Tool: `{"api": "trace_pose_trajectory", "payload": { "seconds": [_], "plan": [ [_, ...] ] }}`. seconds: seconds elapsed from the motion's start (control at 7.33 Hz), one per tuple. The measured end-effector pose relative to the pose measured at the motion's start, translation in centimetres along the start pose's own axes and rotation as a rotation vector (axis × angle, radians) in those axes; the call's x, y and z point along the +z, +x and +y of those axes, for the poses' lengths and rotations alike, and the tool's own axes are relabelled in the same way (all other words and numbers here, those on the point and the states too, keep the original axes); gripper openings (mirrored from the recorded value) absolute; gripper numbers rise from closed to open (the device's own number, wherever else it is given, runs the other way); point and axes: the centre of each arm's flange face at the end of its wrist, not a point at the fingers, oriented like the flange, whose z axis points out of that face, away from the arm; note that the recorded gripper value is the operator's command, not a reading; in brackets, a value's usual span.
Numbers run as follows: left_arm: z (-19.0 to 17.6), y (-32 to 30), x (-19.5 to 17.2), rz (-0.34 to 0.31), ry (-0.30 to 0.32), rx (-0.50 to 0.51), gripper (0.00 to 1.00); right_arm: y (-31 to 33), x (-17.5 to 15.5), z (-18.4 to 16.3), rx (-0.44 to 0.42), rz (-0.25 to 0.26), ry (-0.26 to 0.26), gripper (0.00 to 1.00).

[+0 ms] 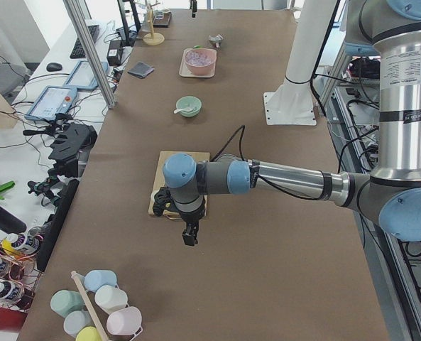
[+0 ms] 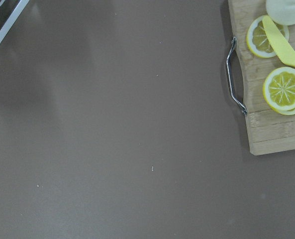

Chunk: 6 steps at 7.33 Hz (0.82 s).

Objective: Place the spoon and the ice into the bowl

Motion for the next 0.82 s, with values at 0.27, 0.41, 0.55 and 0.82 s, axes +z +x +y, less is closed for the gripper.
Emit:
{"api": "trace_pose_trajectory", "payload": {
  "seconds": [0.27,0.41,0.55,0.82],
  "plan": [
    [0.0,0.0,0.0,-0.001,0.0,0.002,0.99,6.2,1.0,8.5,0.028,0.028,-0.066,1.0],
    [0.0,0.0,0.0,-0.001,0.002,0.006,0.99,7.4,1.2,12.3,0.048,0.033,-0.095,1.0],
    [0.0,0.1,-0.1,0.001,0.006,0.009,0.99,8.9,1.8,14.8,0.081,0.04,-0.126,1.0],
    [-0.1,0.3,-0.3,0.002,0.011,0.014,0.99,12.3,2.9,17.0,0.067,0.048,-0.143,1.0]
  ]
}}
